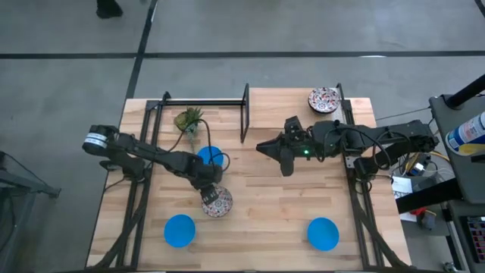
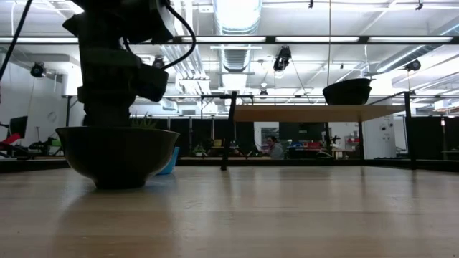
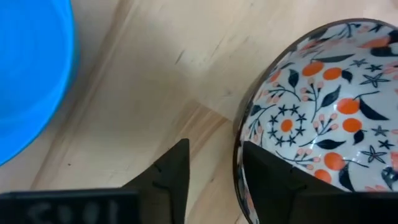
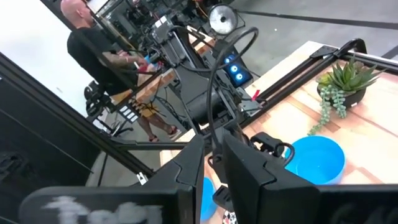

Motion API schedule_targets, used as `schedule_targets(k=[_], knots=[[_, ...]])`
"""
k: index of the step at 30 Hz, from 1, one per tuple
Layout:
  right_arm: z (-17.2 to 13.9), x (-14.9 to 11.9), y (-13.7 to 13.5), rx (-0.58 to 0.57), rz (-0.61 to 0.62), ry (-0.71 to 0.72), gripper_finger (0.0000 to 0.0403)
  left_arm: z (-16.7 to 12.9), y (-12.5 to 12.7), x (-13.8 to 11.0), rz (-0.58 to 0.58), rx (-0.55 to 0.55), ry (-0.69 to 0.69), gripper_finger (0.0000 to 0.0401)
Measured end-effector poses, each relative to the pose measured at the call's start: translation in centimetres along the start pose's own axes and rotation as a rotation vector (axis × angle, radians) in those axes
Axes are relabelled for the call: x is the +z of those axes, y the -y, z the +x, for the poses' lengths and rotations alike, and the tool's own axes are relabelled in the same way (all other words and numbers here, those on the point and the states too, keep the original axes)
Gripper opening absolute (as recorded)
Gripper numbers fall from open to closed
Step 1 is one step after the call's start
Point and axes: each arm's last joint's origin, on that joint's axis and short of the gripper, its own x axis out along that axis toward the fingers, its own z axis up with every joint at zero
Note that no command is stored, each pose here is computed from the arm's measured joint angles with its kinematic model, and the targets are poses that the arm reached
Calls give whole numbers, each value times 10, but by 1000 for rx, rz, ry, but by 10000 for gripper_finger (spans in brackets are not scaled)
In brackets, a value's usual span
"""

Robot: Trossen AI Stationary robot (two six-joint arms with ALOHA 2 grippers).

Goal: Pick & Place Mini bowls
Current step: Stack the white patterned bowl on top of the other white patterned bowl on the shelf

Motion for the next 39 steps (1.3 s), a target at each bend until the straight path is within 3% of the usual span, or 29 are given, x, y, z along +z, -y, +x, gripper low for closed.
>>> schedule_targets(k=[8,16,22,31,39], knots=[[1,-1,1,-9,1,1,56,-3,2,3,-11,-24,38,17],[2,-2,2,-22,22,4,56,-13,4,6,-62,-48,117,5],[2,-7,7,-69,26,-34,56,-48,8,9,-73,-59,242,3],[11,-31,27,-188,231,-96,59,-136,12,16,-68,112,510,1],[36,-47,39,-320,181,-79,116,-199,15,23,-10,387,667,1]])
